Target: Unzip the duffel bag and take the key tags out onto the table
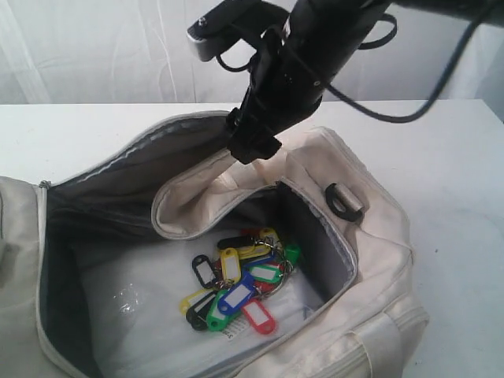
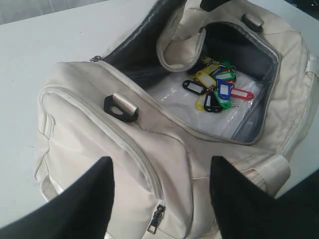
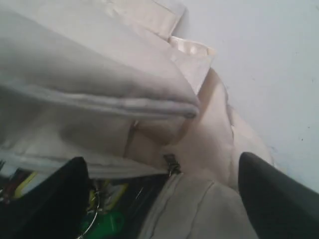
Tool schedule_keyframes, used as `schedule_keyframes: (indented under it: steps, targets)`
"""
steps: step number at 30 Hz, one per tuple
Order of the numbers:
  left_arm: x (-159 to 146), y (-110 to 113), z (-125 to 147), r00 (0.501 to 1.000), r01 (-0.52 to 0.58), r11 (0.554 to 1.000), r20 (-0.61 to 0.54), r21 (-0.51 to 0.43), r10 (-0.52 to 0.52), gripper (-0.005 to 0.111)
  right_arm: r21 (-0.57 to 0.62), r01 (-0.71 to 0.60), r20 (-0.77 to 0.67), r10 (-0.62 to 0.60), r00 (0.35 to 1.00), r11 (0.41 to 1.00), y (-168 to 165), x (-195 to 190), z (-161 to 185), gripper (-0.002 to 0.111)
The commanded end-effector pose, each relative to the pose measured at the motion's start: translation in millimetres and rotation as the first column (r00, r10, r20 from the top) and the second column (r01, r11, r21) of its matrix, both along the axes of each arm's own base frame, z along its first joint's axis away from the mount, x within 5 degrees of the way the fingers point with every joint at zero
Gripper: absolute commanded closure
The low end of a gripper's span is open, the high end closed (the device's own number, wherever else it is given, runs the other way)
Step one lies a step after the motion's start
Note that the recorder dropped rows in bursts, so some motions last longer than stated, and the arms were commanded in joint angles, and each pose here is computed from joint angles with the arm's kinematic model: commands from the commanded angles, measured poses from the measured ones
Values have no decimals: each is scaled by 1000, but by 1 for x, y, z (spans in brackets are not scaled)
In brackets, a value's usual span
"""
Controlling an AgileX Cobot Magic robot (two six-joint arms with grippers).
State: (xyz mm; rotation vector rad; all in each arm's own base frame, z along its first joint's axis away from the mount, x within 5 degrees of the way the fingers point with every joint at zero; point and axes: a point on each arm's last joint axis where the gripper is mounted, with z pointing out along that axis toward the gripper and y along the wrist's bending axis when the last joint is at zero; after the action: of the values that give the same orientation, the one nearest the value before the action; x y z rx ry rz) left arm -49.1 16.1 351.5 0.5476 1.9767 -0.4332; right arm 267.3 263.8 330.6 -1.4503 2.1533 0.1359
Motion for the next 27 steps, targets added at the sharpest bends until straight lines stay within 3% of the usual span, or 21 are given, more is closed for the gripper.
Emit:
schedule_keyframes:
  steps: [1, 5, 10, 16, 18, 20, 21, 22, 24, 25, 27]
  targets:
    - [-5, 1, -5, 998, 11, 1000, -57, 26, -9, 47, -34, -224, -7, 224, 975, 974, -6, -25, 14, 32]
    - [-5, 1, -5, 998, 11, 1000, -57, 26, -9, 47, -130, -369, -39, 367, 930, 921, -2, -39, -13, 32]
    - [-6, 1, -5, 998, 12, 1000, -58, 24, -11, 47, -254, -443, 17, 462, 887, 860, 11, -42, -50, 32]
    - [-6, 1, -5, 998, 12, 1000, -58, 24, -11, 47, -234, -458, 126, 494, 860, 858, 30, -41, -63, 43]
    - [-6, 1, -5, 998, 12, 1000, -58, 24, -11, 47, -200, -444, 172, 477, 862, 874, 37, -37, -67, 55]
    - [-6, 1, -5, 998, 12, 1000, -58, 24, -11, 47, -199, -429, 199, 465, 863, 881, 42, -31, -73, 80]
    - [-6, 1, -5, 998, 12, 1000, -58, 24, -11, 47, -168, -366, 221, 396, 891, 915, 43, -28, -72, 100]
    - [-6, 1, -5, 998, 12, 1000, -58, 24, -11, 47, -154, -333, 237, 362, 902, 930, 43, -26, -70, 107]
    - [-6, 1, -5, 998, 12, 1000, -58, 24, -11, 47, -65, -182, 342, 193, 920, 981, 37, -11, -53, 108]
    - [-6, 1, -5, 998, 12, 1000, -58, 24, -11, 47, 88, -46, 393, 8, 920, 995, 30, 6, -35, 108]
    - [-6, 1, -5, 998, 12, 1000, -58, 24, -11, 47, 357, 188, 302, -303, 904, 915, 10, 38, -22, 108]
